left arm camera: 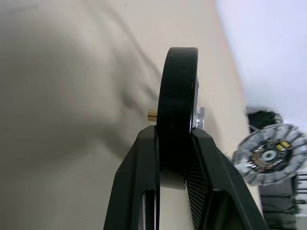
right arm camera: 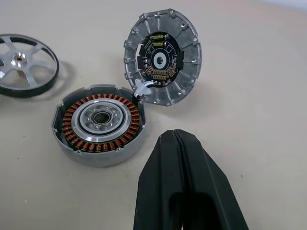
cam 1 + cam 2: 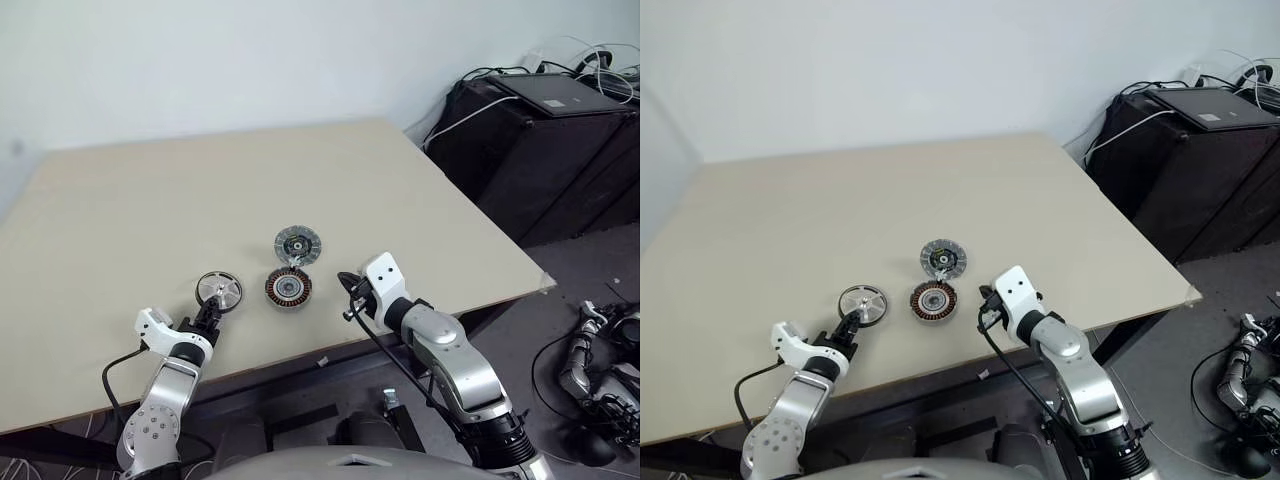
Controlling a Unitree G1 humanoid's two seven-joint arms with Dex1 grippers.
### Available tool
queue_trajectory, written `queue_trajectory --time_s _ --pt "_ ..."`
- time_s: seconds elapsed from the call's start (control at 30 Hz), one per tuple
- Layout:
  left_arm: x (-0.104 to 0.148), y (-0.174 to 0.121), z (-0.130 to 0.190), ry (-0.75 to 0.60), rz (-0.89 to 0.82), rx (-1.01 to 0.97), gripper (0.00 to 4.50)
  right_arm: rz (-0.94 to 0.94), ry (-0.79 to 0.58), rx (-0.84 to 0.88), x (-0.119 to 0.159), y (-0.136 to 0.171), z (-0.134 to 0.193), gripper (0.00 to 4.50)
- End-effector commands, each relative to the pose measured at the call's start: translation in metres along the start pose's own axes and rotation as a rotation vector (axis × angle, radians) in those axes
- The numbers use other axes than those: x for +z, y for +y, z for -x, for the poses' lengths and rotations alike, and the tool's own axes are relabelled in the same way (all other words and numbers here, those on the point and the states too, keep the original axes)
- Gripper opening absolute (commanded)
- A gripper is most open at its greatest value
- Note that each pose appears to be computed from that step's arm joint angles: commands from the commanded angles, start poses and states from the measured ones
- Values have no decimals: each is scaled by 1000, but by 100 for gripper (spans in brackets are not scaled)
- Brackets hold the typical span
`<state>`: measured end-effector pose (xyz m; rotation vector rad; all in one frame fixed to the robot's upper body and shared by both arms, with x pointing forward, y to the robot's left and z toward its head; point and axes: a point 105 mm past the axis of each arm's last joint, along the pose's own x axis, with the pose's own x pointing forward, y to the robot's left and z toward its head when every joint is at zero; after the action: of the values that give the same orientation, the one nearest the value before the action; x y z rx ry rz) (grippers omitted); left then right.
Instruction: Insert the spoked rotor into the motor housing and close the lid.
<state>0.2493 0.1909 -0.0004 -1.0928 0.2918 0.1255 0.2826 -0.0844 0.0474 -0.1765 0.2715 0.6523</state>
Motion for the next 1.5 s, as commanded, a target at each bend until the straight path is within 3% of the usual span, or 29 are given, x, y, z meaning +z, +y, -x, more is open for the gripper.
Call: queue_trajectory --time_s 0.03,0.2,0.5,1.03,1.5 --pt "-3 -55 4 -29 114 -257 42 20 -54 -6 16 -1 2 0" --pt "-22 -76 10 91 194 -389 42 19 -52 -12 15 0 4 0" --pt "-66 -81 -3 330 94 -384 42 22 -51 -27 14 -1 5 0" --pt "-77 -56 -18 359 95 -276 42 19 -48 -46 12 -1 10 0" --pt "-90 -57 -23 380 128 -269 42 26 -49 -46 13 -1 10 0"
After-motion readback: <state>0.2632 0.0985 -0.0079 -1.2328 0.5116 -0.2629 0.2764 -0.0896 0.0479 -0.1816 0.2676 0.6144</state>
